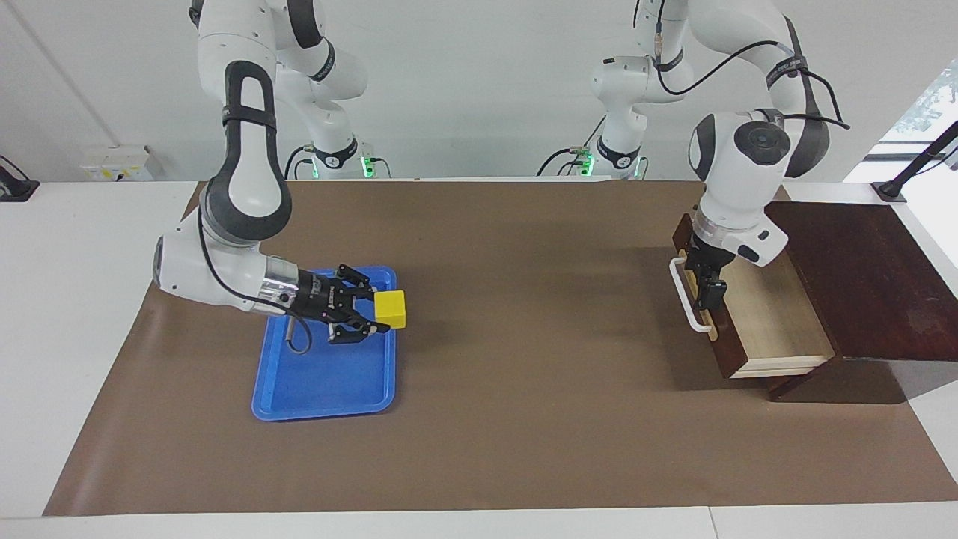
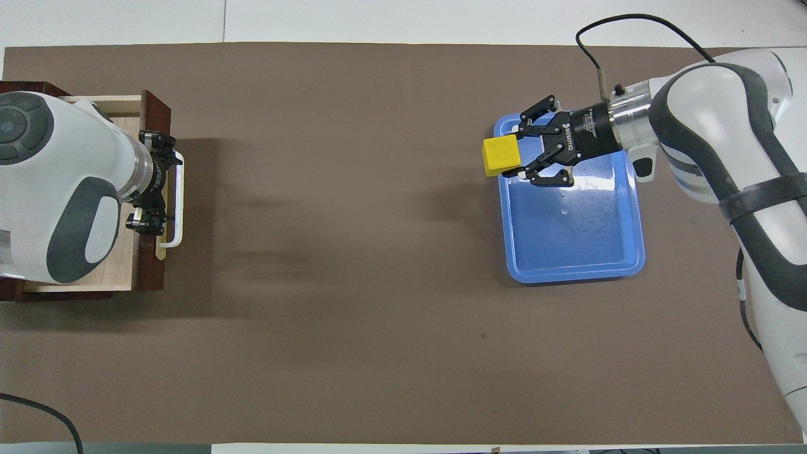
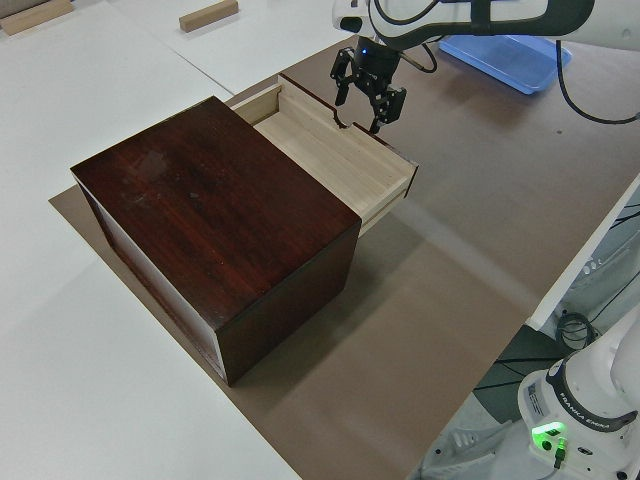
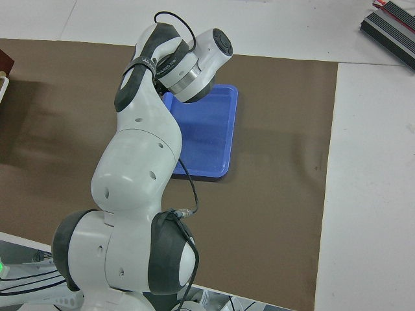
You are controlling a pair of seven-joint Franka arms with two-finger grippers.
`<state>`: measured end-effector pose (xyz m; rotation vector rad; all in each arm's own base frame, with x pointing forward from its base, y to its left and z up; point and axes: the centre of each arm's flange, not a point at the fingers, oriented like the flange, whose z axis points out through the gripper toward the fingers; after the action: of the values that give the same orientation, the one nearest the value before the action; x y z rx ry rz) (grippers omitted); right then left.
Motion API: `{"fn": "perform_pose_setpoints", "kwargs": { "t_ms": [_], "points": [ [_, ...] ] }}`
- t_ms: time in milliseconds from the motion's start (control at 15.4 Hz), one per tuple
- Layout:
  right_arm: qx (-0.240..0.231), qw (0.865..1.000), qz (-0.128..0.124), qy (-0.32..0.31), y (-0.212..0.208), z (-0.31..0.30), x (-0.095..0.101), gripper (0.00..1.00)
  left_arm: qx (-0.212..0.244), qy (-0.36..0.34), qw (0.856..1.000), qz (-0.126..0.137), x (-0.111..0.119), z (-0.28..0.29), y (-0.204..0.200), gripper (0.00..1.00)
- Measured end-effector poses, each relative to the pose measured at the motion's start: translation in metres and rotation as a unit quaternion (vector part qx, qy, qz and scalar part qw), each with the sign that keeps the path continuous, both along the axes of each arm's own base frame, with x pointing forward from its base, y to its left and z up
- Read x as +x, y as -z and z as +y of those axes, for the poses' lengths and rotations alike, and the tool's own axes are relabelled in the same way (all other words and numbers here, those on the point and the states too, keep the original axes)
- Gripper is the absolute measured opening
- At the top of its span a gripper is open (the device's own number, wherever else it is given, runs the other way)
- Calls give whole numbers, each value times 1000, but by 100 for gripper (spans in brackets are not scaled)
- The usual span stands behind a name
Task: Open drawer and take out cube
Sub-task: 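Lower the cube into the blue tray with the right gripper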
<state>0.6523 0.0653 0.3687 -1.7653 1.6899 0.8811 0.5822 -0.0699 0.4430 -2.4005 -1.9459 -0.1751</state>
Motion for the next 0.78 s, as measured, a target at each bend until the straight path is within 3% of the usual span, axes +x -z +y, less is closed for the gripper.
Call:
{"fn": "perform_pose_setpoints", "kwargs": {
  "t_ms": [130, 390, 649, 779],
  "points": [
    [-10, 1000, -2, -17, 21, -15, -10, 56, -5, -1, 1000, 2, 1, 14, -1, 100],
    [-16, 998, -20, -57, 65, -56, -35, 56, 35, 9, 999, -4, 6, 72, -3, 100],
    [-16, 996, -36, -74, 92, -84, -59, 56, 39, 3, 999, 1, 4, 135, -3, 100],
    [-20, 996, -40, -74, 102, -88, -70, 56, 34, 7, 999, 3, 3, 137, -3, 100]
  ]
}}
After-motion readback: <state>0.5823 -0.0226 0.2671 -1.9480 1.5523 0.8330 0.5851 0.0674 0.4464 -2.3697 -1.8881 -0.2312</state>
